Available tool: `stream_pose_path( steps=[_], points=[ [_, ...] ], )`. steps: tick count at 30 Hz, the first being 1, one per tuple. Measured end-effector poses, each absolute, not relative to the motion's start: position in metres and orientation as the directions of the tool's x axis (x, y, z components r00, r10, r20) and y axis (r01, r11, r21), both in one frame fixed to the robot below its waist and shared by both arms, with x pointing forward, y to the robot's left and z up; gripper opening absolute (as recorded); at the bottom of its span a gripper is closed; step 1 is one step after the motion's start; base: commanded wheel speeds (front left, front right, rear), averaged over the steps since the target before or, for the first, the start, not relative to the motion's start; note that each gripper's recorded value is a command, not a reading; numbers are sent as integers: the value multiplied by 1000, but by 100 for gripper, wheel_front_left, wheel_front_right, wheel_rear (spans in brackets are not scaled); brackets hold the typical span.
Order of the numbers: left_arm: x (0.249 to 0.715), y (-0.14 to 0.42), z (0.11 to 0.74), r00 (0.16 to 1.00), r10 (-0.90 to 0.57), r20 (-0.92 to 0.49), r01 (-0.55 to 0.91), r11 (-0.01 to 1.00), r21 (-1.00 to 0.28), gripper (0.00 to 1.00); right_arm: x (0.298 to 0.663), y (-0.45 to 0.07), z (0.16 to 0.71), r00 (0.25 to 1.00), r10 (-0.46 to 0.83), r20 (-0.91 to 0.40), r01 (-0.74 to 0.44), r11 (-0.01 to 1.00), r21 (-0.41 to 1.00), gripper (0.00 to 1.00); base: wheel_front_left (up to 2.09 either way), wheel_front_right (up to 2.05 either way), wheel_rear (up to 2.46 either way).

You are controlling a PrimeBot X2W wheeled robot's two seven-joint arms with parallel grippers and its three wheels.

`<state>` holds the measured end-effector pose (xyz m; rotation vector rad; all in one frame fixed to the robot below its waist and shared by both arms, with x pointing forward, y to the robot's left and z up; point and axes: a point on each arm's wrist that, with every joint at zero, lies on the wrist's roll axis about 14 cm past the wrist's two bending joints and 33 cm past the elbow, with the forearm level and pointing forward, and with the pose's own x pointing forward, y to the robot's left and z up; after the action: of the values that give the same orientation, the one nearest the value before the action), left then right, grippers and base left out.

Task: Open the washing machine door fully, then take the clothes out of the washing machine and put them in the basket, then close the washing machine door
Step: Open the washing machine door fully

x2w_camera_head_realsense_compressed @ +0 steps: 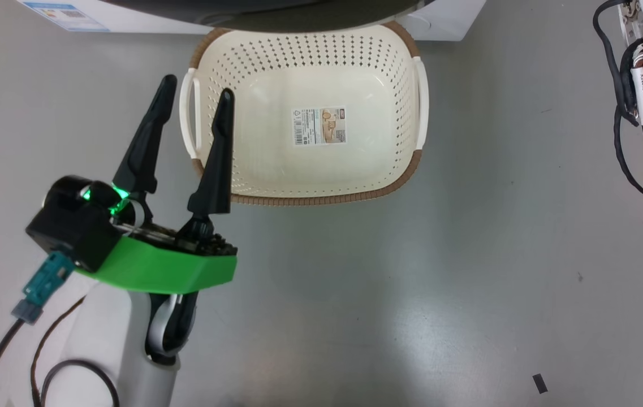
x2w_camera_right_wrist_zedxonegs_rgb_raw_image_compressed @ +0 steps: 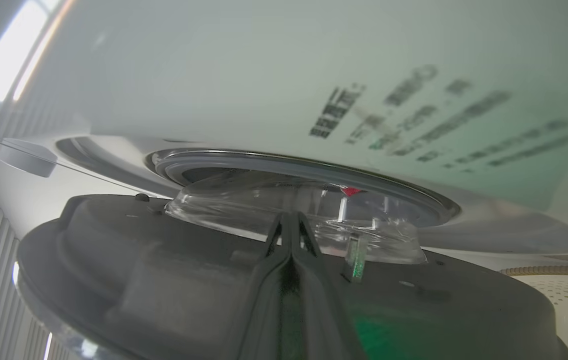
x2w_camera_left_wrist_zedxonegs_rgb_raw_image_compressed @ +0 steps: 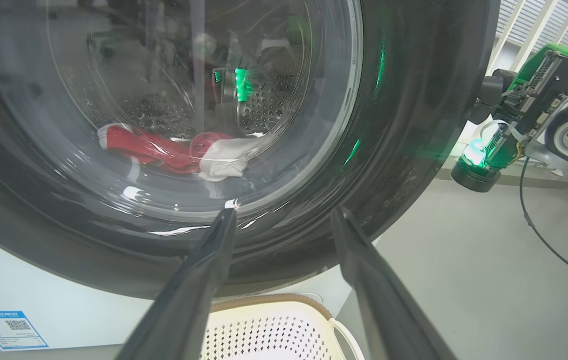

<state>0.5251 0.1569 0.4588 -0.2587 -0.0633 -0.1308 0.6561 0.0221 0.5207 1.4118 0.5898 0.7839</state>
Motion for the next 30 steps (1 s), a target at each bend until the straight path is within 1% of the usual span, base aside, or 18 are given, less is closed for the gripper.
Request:
stream_pose_path(
  steps=[13,20,30],
  points=[
    [524,155,468,988,-119,97,141,951,-275,100,640,29,534,570,817,87,-150,-1,989,0,0,0,0],
    [522,154,473,988,-117,99,142,945,-295,100,628,31,535,549,833,71,-138,7,990,0,0,0,0],
    [518,155,488,985,-119,122,150,946,-287,100,601,38,532,502,864,37,-112,22,993,0,0,0,0]
  ],
)
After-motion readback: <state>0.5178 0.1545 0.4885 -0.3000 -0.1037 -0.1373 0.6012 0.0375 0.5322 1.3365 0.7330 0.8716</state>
